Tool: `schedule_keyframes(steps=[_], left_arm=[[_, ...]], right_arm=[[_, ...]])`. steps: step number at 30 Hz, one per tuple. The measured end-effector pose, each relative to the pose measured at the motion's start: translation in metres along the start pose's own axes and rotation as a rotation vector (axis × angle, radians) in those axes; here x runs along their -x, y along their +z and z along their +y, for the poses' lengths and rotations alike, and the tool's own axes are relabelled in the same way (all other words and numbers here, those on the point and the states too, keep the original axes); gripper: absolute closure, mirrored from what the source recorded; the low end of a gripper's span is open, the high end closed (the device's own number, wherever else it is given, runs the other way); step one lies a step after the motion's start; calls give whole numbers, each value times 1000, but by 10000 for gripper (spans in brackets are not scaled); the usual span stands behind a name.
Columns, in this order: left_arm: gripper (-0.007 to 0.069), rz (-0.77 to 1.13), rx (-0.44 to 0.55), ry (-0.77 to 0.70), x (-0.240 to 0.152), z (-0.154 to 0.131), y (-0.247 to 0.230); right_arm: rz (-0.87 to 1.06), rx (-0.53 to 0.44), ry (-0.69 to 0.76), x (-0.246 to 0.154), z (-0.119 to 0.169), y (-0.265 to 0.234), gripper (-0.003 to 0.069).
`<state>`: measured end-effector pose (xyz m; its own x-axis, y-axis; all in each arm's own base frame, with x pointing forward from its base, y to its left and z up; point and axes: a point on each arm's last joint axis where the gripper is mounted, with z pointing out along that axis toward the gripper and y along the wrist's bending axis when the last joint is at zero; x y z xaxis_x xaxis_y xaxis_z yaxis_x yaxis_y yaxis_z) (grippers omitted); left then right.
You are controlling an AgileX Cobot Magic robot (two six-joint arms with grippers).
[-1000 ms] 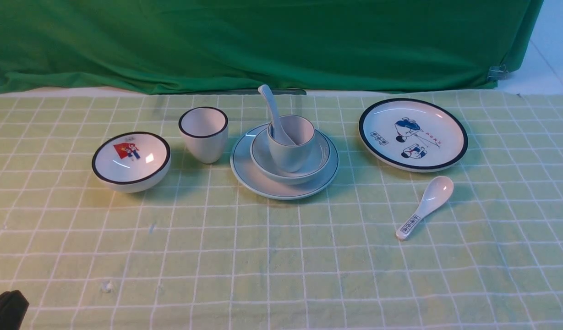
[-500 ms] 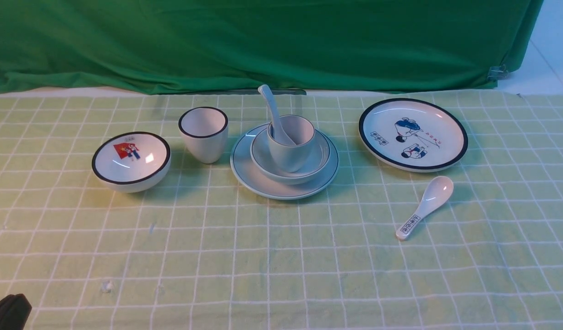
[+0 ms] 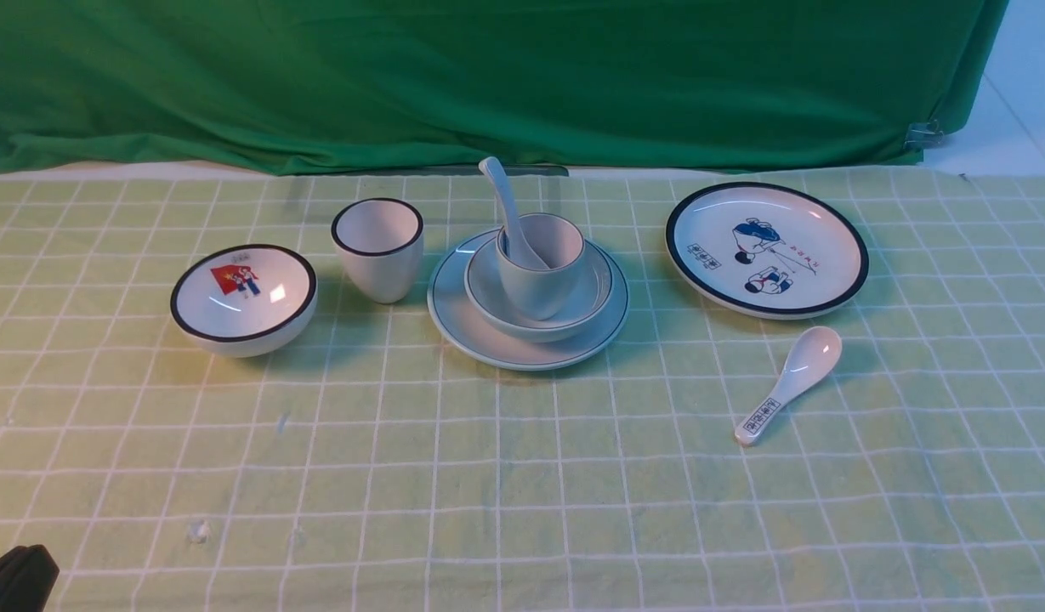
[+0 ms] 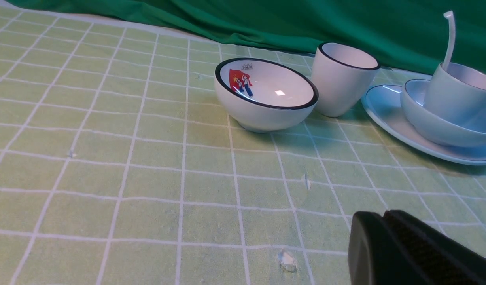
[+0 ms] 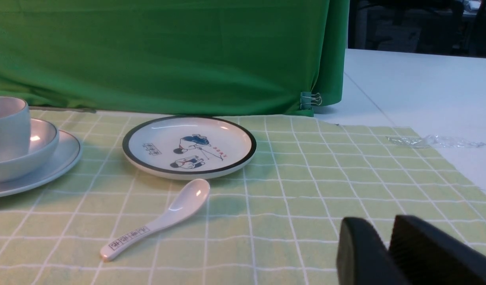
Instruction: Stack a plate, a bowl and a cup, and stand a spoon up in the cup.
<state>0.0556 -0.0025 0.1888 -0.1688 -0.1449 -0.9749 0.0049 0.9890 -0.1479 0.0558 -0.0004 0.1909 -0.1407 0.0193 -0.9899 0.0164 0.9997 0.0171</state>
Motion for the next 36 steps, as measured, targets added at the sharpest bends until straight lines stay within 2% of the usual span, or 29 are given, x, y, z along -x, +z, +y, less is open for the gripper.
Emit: schedule_keyframes(steps=[36], left_arm=[[608, 0, 0, 13, 0, 0, 0]], right_arm=[[0, 0, 0, 0, 0, 0, 442]])
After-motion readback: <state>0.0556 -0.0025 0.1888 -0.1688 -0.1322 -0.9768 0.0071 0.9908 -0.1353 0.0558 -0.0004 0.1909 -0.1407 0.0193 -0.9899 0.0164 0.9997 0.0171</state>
